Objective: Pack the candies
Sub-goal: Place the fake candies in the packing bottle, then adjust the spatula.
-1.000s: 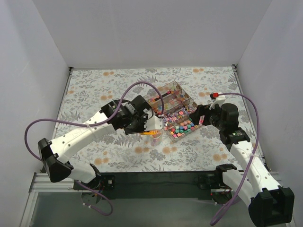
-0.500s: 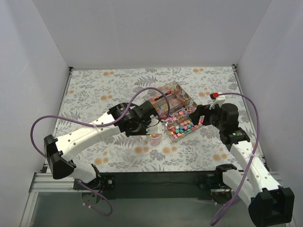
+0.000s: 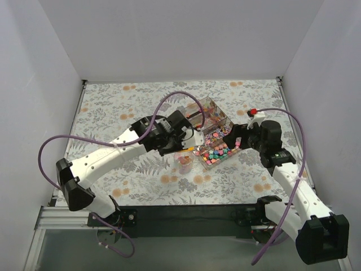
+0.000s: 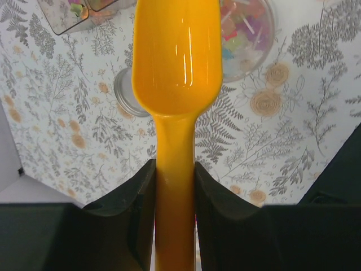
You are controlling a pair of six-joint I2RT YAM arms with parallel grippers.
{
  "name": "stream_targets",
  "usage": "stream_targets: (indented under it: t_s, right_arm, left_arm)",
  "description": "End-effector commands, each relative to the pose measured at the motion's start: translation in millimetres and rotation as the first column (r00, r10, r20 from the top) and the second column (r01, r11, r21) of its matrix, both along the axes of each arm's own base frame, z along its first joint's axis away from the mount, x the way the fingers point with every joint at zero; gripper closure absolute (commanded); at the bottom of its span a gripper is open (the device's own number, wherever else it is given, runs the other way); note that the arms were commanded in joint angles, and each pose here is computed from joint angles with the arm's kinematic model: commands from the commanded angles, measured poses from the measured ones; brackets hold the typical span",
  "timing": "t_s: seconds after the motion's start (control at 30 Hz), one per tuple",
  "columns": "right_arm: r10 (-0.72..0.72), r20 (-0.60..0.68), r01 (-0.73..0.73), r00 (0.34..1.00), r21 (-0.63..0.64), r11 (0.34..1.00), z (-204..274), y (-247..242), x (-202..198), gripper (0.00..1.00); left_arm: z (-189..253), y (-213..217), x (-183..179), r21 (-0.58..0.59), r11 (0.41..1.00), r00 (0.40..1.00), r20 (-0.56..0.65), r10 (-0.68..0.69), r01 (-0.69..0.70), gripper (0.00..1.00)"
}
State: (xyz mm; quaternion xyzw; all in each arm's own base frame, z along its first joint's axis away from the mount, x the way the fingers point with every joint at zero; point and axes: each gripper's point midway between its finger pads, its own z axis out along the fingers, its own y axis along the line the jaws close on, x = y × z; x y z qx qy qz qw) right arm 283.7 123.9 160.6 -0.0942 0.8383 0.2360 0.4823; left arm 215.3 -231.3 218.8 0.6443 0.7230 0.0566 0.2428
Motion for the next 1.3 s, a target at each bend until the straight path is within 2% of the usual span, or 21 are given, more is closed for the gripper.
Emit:
stream_targets:
  t_s: [0.0, 0.03, 0.17, 0.27, 0.4, 0.5, 0.67, 0.8, 0.93, 1.1, 1.27]
  right_arm:
    - [0.052, 0.054, -0.055, 0.997, 0.046, 0.997, 34, 14, 10, 0.02]
    - [0.056, 0.054, -0.059, 0.997, 0.049, 0.997, 37, 16, 12, 0.02]
    - [0.048, 0.032, -0.049, 0.998, 0.042, 0.998, 42, 17, 27, 0.02]
    - [0.045, 0.002, -0.045, 0.999, 0.036, 0.998, 47, 20, 43, 0.04]
    - [0.074, -0.031, -0.073, 0.997, 0.042, 0.996, 45, 28, 61, 0.09]
    - [0.072, -0.048, -0.071, 0.996, 0.015, 0.997, 42, 29, 76, 0.12]
    - [0.038, -0.070, -0.043, 0.997, -0.066, 0.997, 25, 21, 99, 0.16]
    - [0.131, -0.083, -0.134, 0.988, -0.033, 0.991, 24, 37, 105, 0.23]
    - [0.138, -0.100, -0.142, 0.985, -0.040, 0.989, 16, 38, 111, 0.27]
    - [0.045, -0.099, -0.062, 0.994, -0.170, 0.984, 0, 15, 133, 0.28]
    - [0.064, -0.107, -0.090, 0.992, -0.264, 0.960, -22, 7, 154, 0.30]
  left_arm:
    - [5, -17, 34, -0.170, 0.979, 0.994, -0.021, 0.106, -0.108, 1.00]
    - [5, -23, 40, -0.200, 0.972, 0.992, -0.042, 0.115, -0.121, 1.00]
    - [-18, -35, 70, -0.156, 0.975, 0.986, -0.078, 0.148, -0.158, 1.00]
    - [-11, -45, 89, -0.170, 0.968, 0.982, -0.068, 0.178, -0.187, 1.00]
    - [-33, -52, 116, -0.106, 0.963, 0.967, -0.102, 0.236, -0.246, 1.00]
    - [-29, -59, 126, -0.104, 0.961, 0.965, -0.088, 0.247, -0.256, 1.00]
    - [-42, -58, 133, -0.054, 0.961, 0.961, -0.078, 0.266, -0.270, 1.00]
    - [-38, -53, 136, -0.067, 0.953, 0.955, -0.066, 0.291, -0.295, 1.00]
    - [-36, -45, 134, -0.078, 0.965, 0.968, -0.050, 0.246, -0.250, 1.00]
    - [-35, -39, 133, -0.027, 0.976, 0.976, -0.046, 0.213, -0.214, 1.00]
    - [-39, -36, 139, 0.027, 0.979, 0.979, -0.037, 0.202, -0.201, 1.00]
